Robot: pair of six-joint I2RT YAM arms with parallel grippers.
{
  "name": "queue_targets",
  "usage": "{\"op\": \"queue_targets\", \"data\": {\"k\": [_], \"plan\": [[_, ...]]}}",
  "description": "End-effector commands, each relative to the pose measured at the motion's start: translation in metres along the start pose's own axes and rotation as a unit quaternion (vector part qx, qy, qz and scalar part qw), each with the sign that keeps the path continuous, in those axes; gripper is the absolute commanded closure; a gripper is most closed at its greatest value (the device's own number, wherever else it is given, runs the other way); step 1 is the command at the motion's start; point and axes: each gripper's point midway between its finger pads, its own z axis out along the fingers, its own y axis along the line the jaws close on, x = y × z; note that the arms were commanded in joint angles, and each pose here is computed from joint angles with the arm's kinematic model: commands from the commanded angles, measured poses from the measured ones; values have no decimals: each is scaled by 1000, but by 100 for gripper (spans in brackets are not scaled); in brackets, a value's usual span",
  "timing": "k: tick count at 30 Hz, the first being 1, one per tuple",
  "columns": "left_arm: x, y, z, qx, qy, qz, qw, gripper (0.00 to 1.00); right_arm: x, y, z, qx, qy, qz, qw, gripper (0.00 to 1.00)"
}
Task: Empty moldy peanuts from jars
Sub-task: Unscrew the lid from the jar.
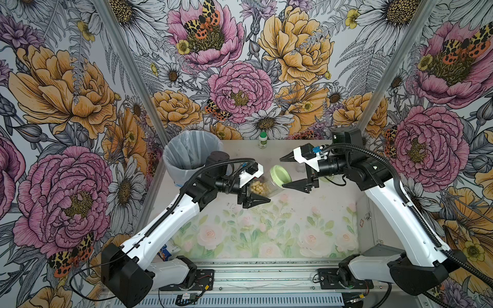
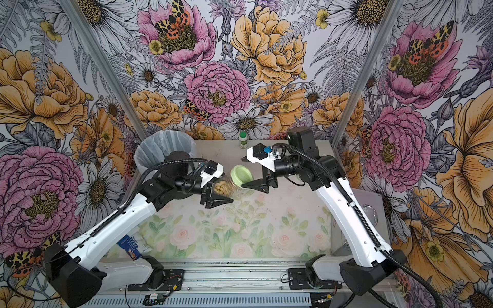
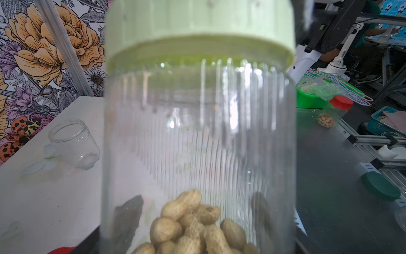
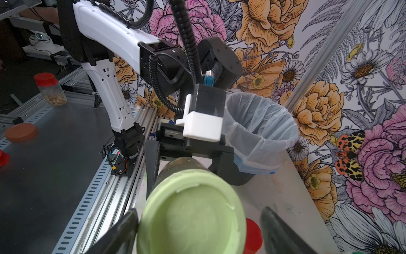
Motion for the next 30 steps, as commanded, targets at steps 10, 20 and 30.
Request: {"op": "queue_targets", "data": {"k": [10, 20, 30], "plan": [[-25, -9, -8, 13, -30, 40, 999, 89, -12, -3, 0, 10, -11, -28, 999, 13], [-33, -6, -13, -5, -38, 53, 998, 90, -3, 5, 9, -12, -9, -5, 1000, 13], [-35, 2, -16, -18, -42, 48, 998, 90, -5, 11, 10, -18, -11, 0, 1000, 13]]}}
